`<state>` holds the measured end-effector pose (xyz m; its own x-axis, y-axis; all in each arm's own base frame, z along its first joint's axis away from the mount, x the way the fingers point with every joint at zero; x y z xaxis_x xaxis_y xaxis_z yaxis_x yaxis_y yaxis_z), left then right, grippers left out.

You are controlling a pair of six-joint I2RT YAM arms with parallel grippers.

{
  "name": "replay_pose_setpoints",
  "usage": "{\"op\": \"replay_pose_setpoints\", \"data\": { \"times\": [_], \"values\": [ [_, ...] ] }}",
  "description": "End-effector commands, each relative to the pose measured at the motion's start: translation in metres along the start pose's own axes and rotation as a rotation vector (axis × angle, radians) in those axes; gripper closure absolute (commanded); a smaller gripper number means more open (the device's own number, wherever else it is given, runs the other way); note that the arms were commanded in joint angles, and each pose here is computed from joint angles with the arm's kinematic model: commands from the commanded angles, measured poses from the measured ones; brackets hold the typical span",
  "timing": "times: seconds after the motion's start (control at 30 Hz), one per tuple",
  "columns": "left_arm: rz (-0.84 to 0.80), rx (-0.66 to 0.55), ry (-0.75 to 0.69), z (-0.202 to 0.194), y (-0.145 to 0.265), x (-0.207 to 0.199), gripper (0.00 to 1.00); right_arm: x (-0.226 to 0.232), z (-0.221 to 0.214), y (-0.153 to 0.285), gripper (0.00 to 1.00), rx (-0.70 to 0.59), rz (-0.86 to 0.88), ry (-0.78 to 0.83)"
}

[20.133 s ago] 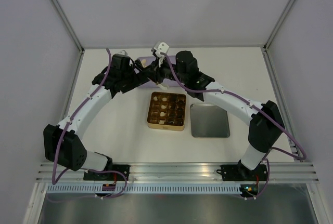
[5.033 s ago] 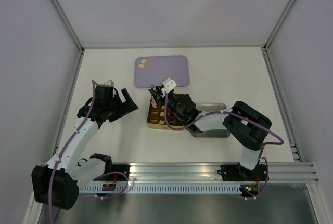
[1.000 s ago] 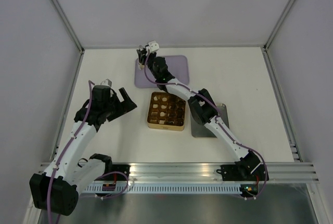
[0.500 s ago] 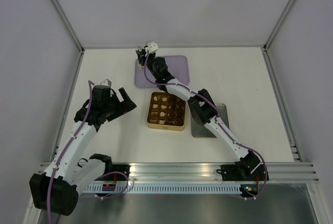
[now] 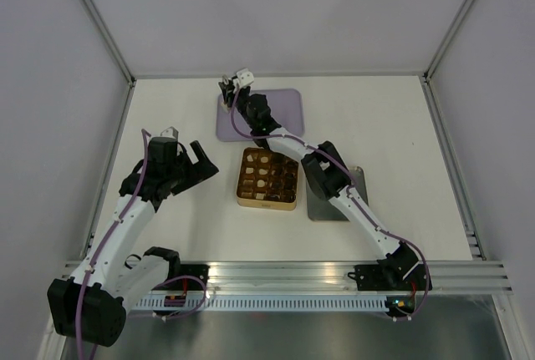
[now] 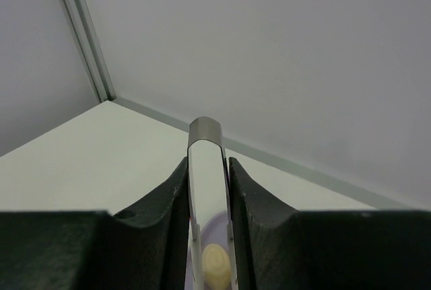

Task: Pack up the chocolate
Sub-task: Pick up the fake chocolate from the plate.

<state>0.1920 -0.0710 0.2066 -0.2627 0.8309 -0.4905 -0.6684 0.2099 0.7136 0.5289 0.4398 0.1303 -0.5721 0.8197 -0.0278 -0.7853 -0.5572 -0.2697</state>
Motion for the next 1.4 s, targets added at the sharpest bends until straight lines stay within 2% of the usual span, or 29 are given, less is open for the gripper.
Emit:
{"op": "replay_pose_setpoints", "data": {
  "times": [0.0, 0.03, 0.1, 0.13, 0.17, 0.23, 0.27, 0.33, 0.4, 0.67, 1.0, 1.37],
  "values": [
    [-0.007, -0.049, -0.021, 0.010, 0.007, -0.005, 0.00, 0.000, 0.013, 0.004, 0.77, 0.010, 0.012, 0.037],
    [-0.005, -0.049, -0.023, 0.010, 0.007, -0.004, 0.00, 0.000, 0.026, 0.003, 0.78, -0.007, 0.010, 0.042],
    [-0.004, -0.050, -0.023, 0.010, 0.007, -0.004, 0.00, -0.001, 0.017, 0.015, 0.79, 0.024, 0.015, 0.061],
    [-0.003, -0.049, -0.023, 0.010, 0.006, -0.004, 0.00, -0.003, 0.035, 0.014, 0.80, -0.012, 0.011, 0.064],
    [-0.002, -0.050, -0.022, 0.010, 0.006, -0.004, 0.00, -0.003, 0.023, 0.024, 0.80, 0.027, 0.016, 0.071],
    [-0.001, -0.047, -0.022, 0.010, 0.005, -0.004, 0.00, -0.004, 0.043, 0.029, 0.80, -0.017, 0.013, 0.081],
    [0.000, -0.045, -0.021, 0.010, 0.005, -0.004, 0.00, -0.005, 0.032, 0.039, 0.80, 0.018, 0.015, 0.089],
    [-0.001, -0.044, -0.022, 0.010, 0.005, -0.004, 0.00, -0.006, 0.048, 0.043, 0.80, -0.009, 0.012, 0.091],
    [-0.002, -0.043, -0.022, 0.010, 0.005, -0.004, 0.00, -0.007, 0.042, 0.053, 0.80, 0.015, 0.025, 0.098],
    [-0.003, -0.047, -0.021, 0.010, 0.006, -0.004, 0.00, -0.006, 0.057, 0.050, 0.79, -0.026, 0.019, 0.044],
    [-0.008, -0.031, -0.022, 0.010, 0.002, -0.005, 0.00, -0.012, 0.097, 0.064, 0.80, -0.081, -0.006, 0.064],
    [-0.013, -0.042, -0.023, 0.010, 0.005, -0.005, 0.00, -0.006, 0.093, 0.039, 0.69, -0.068, 0.032, 0.051]
  ]
}}
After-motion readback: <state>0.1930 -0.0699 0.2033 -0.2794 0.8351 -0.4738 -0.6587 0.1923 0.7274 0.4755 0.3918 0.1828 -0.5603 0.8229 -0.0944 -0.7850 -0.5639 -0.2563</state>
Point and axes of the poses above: each gripper's point midway between its finger pads, its own y axis back along the fingers, its own x axis along the line the jaws close on, z = x × y, the point moved 9 cm from there along y, back along the fingers, and after that the axes turned 4 degrees about y, right-handed, at the moved point
